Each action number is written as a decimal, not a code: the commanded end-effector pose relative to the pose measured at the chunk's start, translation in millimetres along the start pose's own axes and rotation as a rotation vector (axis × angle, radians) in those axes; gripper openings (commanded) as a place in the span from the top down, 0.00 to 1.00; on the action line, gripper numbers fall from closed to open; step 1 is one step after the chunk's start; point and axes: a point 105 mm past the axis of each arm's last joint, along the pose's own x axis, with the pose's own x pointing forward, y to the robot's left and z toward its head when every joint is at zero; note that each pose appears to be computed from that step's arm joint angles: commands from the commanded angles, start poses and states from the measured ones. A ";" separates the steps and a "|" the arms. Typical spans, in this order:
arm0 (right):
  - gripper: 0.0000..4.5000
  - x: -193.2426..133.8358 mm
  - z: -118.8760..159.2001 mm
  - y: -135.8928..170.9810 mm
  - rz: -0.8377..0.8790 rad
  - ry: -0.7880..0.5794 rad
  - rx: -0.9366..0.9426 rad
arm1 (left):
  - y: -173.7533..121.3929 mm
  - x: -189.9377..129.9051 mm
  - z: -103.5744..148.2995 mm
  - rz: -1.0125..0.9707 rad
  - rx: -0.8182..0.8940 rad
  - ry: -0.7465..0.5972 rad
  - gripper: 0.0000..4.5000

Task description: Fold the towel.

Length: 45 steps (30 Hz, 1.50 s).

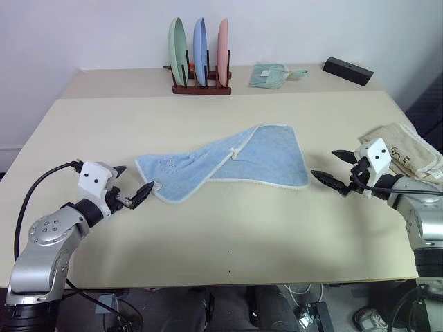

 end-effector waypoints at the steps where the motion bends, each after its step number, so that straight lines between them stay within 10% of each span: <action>1: 0.00 1.0 14.8 10.9 0.056 -0.045 0.003 | -12.2 -3.0 14.2 -0.089 0.001 -0.034 0.01; 18: 0.00 3.0 11.8 51.7 0.130 -0.026 -0.001 | -66.4 48.7 -15.8 -0.422 0.273 0.159 0.01; 26: 0.00 2.8 15.1 62.4 0.095 -0.065 0.010 | -40.2 59.0 -35.0 -0.399 0.341 0.262 0.01; 29: 0.00 1.1 9.6 68.9 0.085 -0.059 0.020 | -29.1 60.2 -37.2 -0.392 0.345 0.267 0.20; 36: 0.00 5.4 17.3 68.4 0.075 -0.073 0.016 | -34.9 67.0 -22.9 -0.416 0.352 0.200 0.98; 45: 0.00 11.2 22.3 65.6 0.101 -0.071 -0.028 | -28.2 47.5 18.1 -0.339 0.319 0.076 0.99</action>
